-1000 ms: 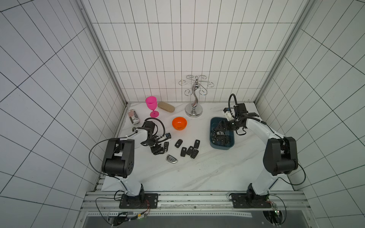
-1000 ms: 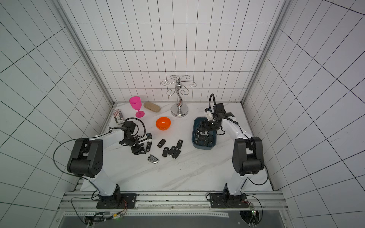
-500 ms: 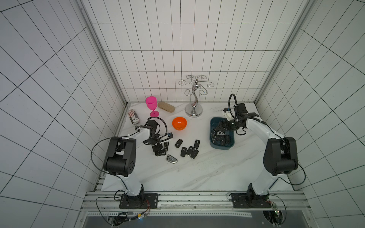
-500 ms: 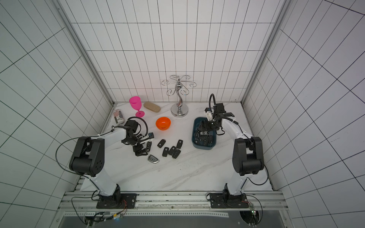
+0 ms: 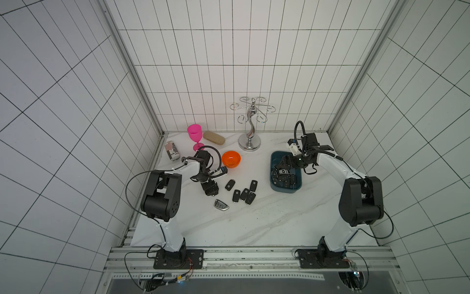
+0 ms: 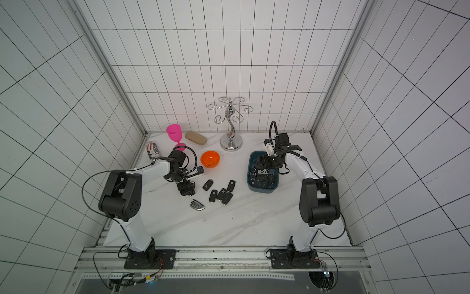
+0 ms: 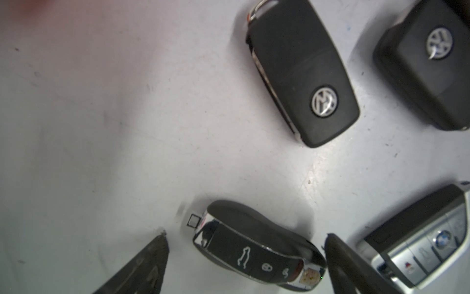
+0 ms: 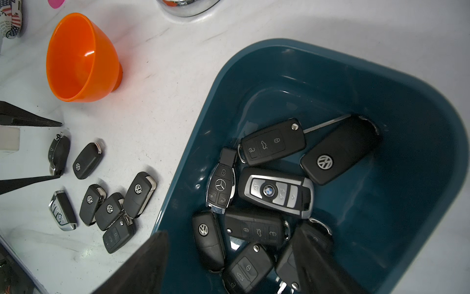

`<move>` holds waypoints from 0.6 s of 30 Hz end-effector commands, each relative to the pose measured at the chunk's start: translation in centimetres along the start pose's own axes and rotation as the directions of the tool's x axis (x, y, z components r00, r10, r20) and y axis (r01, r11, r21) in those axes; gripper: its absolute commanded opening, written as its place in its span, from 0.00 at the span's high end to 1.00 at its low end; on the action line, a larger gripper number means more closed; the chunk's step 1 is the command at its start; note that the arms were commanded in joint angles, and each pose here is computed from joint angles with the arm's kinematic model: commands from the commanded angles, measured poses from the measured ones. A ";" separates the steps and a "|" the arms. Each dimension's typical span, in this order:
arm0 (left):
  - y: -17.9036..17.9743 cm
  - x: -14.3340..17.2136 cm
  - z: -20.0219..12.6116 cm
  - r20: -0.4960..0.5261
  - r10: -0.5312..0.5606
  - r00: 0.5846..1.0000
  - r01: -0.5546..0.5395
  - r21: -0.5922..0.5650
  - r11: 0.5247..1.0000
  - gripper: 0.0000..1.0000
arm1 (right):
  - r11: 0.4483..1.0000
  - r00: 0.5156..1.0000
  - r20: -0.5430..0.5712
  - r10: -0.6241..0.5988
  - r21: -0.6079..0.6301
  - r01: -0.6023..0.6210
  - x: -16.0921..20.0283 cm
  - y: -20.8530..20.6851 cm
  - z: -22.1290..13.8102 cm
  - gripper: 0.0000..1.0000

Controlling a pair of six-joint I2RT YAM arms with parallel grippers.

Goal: Place the car key into the storage box
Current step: Pick up the car key from the center of the board.

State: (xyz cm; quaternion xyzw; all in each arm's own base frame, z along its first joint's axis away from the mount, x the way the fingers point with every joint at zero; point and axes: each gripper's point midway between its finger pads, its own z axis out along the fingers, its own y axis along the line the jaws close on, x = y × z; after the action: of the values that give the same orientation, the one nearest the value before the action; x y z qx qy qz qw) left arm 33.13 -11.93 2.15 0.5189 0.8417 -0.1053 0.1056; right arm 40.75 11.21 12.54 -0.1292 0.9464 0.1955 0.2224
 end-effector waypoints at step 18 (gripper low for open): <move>-3.7 5.8 2.3 -0.310 -0.222 0.925 0.255 0.070 0.964 0.46 | 0.999 1.000 -0.018 0.020 -0.026 -0.020 0.7 -0.1 0.2 0.20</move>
State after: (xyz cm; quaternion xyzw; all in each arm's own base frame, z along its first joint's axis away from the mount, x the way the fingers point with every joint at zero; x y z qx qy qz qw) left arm 33.30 -10.51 1.72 0.4495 0.8900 -0.0553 0.0520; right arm 40.73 11.26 12.60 -0.1287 0.9455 0.2002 0.2224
